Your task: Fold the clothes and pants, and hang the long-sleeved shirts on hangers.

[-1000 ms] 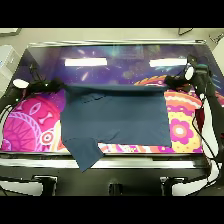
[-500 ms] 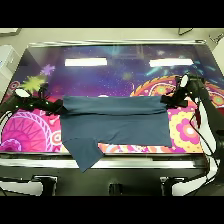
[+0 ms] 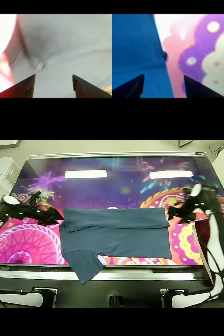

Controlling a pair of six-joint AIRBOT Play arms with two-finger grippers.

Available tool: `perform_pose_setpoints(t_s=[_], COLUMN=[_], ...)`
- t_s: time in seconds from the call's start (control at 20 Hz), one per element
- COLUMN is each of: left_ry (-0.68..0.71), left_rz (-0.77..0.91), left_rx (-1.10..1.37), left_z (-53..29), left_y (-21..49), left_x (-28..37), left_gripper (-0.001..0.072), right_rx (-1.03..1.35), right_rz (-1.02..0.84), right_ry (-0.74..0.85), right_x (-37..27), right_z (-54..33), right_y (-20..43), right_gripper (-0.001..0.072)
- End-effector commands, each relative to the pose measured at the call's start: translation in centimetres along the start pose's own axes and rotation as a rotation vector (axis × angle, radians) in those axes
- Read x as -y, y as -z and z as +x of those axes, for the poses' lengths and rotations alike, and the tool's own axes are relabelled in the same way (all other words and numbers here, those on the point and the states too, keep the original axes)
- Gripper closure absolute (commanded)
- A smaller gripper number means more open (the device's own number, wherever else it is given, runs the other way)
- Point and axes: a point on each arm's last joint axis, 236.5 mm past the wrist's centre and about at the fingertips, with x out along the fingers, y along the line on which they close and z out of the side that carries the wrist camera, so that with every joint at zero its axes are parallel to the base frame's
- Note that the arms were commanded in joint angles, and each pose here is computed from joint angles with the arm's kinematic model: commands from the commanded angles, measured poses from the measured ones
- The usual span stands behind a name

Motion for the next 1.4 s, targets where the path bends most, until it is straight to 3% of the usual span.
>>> perform_pose_setpoints(t_s=[0.0, 0.35, 0.55, 0.7, 0.85, 0.9, 0.95, 1.0, 1.05, 1.35], left_ry=[-0.071, 0.052, 0.135, 0.121, 0.096, 0.088, 0.086, 0.09, 0.103, 0.116], left_rz=[-0.018, -0.099, -0.184, -0.198, -0.198, -0.192, -0.183, -0.169, -0.141, -0.105], left_rx=[-0.113, -0.274, -0.253, -0.217, -0.191, -0.199, -0.21, -0.226, -0.243, -0.242], left_z=[-2.7, 5.4, 7.6, 8.6, 9.9, 10.2, 10.4, 10.4, 10.2, 8.9], left_y=[3.9, 20.6, 22.6, 21.9, 21.3, 21.5, 21.8, 22.2, 22.5, 22.1], left_x=[-2.3, -3.4, -2.5, -2.1, -1.3, -1.0, -0.7, -0.4, -0.1, 0.0], left_gripper=[0.0192, 0.0196, 0.0232, 0.0232, 0.0297, 0.0353, 0.0442, 0.0602, 0.0682, 0.0681], right_rx=[-0.124, -0.294, -0.312, -0.31, -0.324, -0.329, -0.329, -0.325, -0.326, -0.392], right_rz=[0.095, 0.079, 0.085, 0.086, 0.085, 0.084, 0.084, 0.085, 0.086, 0.121], right_ry=[-0.047, -0.101, -0.134, -0.141, -0.145, -0.145, -0.144, -0.143, -0.143, -0.177], right_x=[3.5, 3.2, 2.4, 2.3, 2.2, 2.2, 2.2, 2.2, 2.2, 1.5], right_z=[-2.4, 2.1, 2.3, 2.3, 2.2, 2.1, 2.2, 2.2, 2.4, 6.9], right_y=[4.4, 13.5, 14.1, 14.0, 14.3, 14.4, 14.4, 14.3, 14.5, 18.2], right_gripper=[0.0141, 0.0143, 0.0145, 0.0145, 0.0145, 0.0145, 0.0145, 0.0145, 0.0145, 0.0143])
